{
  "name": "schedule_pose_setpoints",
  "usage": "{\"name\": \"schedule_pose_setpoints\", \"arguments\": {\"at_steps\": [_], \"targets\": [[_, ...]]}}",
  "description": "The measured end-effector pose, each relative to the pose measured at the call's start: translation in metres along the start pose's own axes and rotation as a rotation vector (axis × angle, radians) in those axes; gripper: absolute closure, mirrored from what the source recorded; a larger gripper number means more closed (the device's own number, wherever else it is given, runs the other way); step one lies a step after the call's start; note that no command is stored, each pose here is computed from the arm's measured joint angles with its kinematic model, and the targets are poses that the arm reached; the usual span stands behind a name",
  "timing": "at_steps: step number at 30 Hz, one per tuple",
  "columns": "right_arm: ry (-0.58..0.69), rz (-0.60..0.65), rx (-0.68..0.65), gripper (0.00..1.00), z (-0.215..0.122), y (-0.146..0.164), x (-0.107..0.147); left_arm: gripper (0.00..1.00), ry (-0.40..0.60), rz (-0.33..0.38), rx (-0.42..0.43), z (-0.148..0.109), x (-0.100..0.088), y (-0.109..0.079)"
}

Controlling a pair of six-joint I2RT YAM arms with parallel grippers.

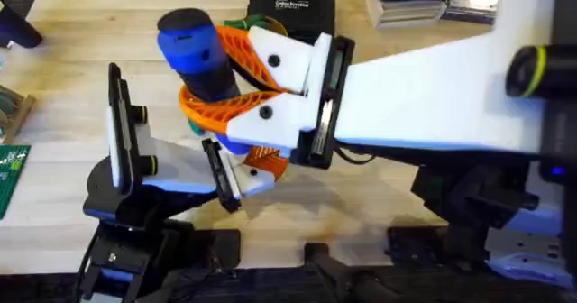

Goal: Pick up the gripper from the table and insert it into the empty holder that is missing its gripper. Then pick up a screw, insert it into the mounting hole, and use the screwdriver to tighten it. Finally, clean up the table by picking up the vegetable and placing it into the bucket.

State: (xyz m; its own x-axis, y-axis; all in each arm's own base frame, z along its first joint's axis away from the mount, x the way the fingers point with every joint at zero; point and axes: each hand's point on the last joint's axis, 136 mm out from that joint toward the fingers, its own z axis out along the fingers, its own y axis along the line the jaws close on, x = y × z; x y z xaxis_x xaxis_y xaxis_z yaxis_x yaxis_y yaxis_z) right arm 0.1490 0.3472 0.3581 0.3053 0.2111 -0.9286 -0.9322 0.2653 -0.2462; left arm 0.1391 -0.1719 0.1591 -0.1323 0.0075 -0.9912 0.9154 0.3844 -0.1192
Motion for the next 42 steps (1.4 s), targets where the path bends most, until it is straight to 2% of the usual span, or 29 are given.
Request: {"name": "schedule_pose_setpoints", "arguments": {"at_steps": [8,11,19,22,31,42], "targets": [[-0.173,-0.059,0.069,0.972,-0.008,-0.023,-0.042,0.997,0.0,-0.001,0.0,0.0,0.0,0.0],[-0.181,-0.033,0.096,0.972,-0.013,-0.034,-0.046,0.997,0.0,-0.001,0.0,0.0,0.0,0.0],[-0.081,0.042,0.132,0.972,-0.016,-0.052,-0.02,0.997,0.0,-0.001,0.0,0.0,0.0,0.0],[-0.08,0.095,0.141,0.972,-0.017,-0.056,-0.018,0.997,0.0,-0.001,0.0,0.0,0.0,0.0],[0.009,0.219,0.09,0.972,-0.011,-0.037,0.004,0.997,0.0,-0.001,0.0,0.0,0.0,0.0],[0.025,0.198,0.082,0.972,-0.01,-0.034,0.008,0.997,0.0,-0.001,0.0,0.0,0.0,0.0]]}}
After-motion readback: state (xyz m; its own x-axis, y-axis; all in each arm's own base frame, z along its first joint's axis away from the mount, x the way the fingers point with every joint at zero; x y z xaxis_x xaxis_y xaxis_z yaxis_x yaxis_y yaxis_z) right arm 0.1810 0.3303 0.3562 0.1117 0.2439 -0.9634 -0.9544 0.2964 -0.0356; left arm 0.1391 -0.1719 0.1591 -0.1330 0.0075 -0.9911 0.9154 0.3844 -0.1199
